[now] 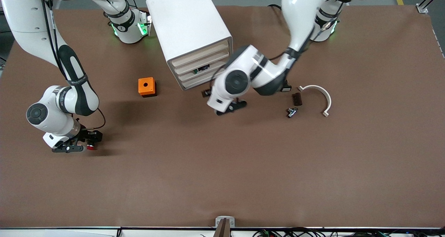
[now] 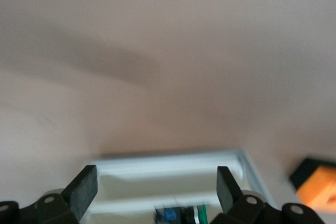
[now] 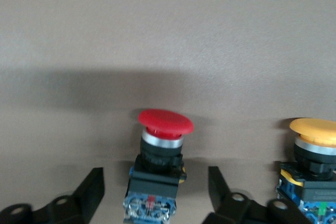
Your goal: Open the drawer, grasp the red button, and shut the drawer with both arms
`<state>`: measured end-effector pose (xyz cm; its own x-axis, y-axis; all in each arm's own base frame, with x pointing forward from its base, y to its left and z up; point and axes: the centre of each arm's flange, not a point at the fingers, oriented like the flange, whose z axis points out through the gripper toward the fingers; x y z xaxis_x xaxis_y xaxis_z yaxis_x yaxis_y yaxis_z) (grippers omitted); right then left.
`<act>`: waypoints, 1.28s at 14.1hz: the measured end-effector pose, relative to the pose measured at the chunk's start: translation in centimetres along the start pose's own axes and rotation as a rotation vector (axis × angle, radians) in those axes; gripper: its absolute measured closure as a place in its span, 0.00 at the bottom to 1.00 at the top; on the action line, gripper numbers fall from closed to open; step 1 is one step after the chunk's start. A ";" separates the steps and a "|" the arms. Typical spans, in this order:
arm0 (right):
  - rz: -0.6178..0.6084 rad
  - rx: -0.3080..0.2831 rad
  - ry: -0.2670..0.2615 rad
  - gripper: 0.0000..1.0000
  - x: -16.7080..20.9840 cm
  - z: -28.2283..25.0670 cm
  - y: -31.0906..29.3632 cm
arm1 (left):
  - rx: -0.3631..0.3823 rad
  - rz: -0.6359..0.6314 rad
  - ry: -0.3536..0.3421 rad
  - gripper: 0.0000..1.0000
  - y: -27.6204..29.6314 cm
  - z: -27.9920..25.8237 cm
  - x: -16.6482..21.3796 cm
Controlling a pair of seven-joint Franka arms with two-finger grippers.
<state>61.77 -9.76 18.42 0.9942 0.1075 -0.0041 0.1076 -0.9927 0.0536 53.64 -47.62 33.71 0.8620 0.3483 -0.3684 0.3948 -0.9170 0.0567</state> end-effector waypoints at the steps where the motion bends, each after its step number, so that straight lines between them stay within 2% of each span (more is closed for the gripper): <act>1: -0.038 0.006 -0.021 0.00 0.0 -0.3 0.2 | -0.001 -0.028 0.044 0.00 -2.1 -3.2 2.7; 3: -0.061 0.016 -0.051 0.00 0.0 -1.8 0.6 | 0.022 -0.072 0.151 0.00 -6.5 -9.4 6.6; 5: -0.062 0.031 -0.085 0.00 -0.1 -4.3 0.8 | 0.071 -0.084 0.250 0.00 -10.6 -14.5 8.8; 7: -0.050 0.053 -0.124 0.00 -0.6 -8.0 0.7 | 0.106 -0.065 0.310 0.00 -14.5 -19.0 10.1; 10: 0.054 0.117 -0.169 0.00 -2.1 -15.4 -0.2 | 0.102 -0.009 0.353 0.00 -20.5 -25.5 11.4; 12: 0.072 0.156 -0.170 0.00 -3.4 -20.9 -1.1 | 0.100 0.039 0.373 0.00 -24.7 -29.5 11.5; 15: 0.073 0.177 -0.171 0.00 -5.6 -27.9 -1.5 | 0.118 0.075 0.370 0.00 -29.6 -33.7 10.2; 18: 0.072 0.183 -0.162 0.00 -6.8 -32.9 -1.2 | 0.133 0.075 0.353 0.00 -32.1 -35.6 8.6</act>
<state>54.84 -7.56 51.24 0.9850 0.0407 -0.1674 0.0202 -0.9923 -0.1223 59.73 -8.26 61.78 0.9526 0.3034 -0.0239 0.3016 -0.9517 -0.0579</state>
